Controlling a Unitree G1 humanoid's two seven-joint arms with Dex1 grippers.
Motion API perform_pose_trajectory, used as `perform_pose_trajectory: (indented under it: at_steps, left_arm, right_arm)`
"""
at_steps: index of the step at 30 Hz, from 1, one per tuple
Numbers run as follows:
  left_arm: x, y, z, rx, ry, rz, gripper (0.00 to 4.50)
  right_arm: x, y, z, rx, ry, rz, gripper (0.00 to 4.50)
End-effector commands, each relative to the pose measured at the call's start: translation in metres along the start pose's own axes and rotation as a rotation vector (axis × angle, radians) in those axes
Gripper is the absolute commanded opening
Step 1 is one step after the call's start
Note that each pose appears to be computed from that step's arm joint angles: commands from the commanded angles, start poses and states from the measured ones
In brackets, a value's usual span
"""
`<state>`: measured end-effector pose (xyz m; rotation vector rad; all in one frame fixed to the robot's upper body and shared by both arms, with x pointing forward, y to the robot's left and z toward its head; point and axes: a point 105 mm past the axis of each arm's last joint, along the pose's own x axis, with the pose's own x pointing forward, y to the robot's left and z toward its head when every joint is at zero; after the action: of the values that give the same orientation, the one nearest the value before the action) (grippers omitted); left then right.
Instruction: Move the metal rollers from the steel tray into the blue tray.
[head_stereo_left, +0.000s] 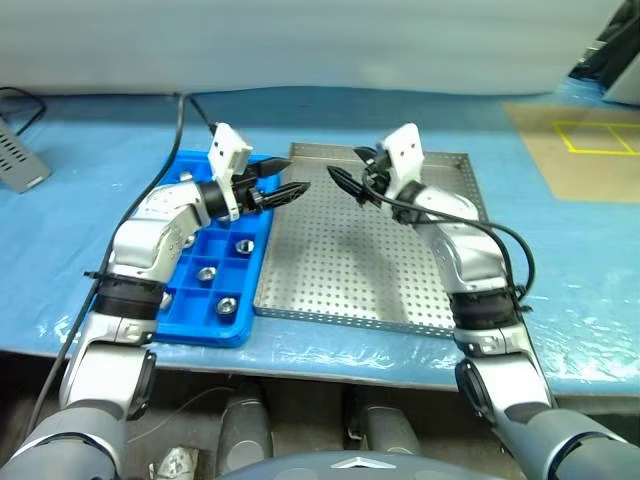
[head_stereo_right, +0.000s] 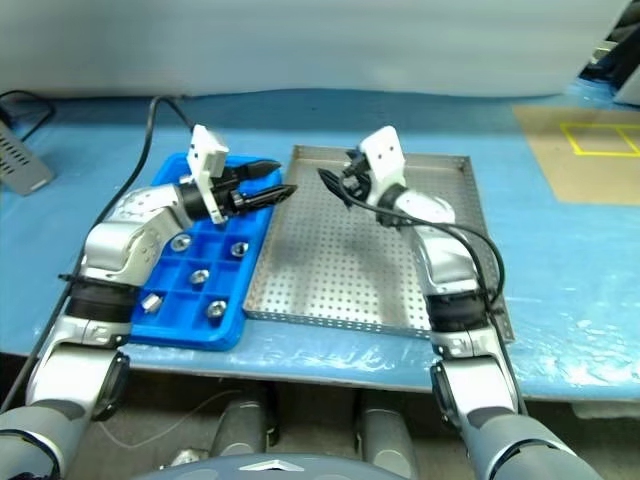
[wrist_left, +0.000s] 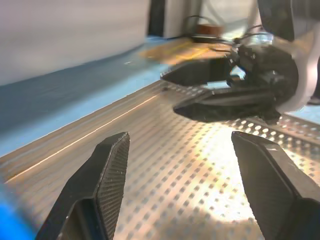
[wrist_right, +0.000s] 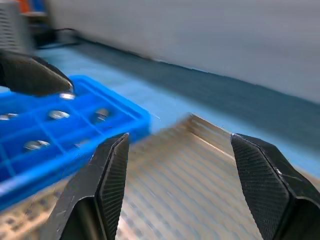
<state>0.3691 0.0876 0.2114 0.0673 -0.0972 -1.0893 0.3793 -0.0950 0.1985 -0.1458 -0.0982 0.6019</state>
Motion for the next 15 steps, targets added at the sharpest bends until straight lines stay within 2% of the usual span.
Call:
perform_pose_trajectory:
  at_steps: [1, 4, 8, 12, 15]
  left_arm:
    - [0.011, -0.006, 0.000, 0.030, 0.002, -0.069, 3.43]
    - [0.017, -0.017, -0.010, 0.007, 0.007, -0.120, 3.43]
    - [0.016, -0.029, -0.034, -0.026, 0.053, -0.140, 3.43]
    - [0.010, -0.022, -0.070, -0.040, 0.129, -0.053, 3.43]
    - [0.010, -0.012, -0.074, -0.015, 0.125, 0.034, 3.43]
  right_arm:
    - [-0.025, -0.016, 0.013, 0.009, -0.054, -0.131, 3.37]
    - [-0.040, -0.030, 0.003, 0.101, -0.044, -0.241, 3.37]
    - [-0.050, -0.035, -0.008, 0.148, -0.024, -0.273, 3.37]
    - [-0.059, -0.044, -0.054, 0.181, 0.089, -0.302, 3.37]
    - [-0.055, -0.039, -0.067, 0.251, 0.082, -0.292, 3.37]
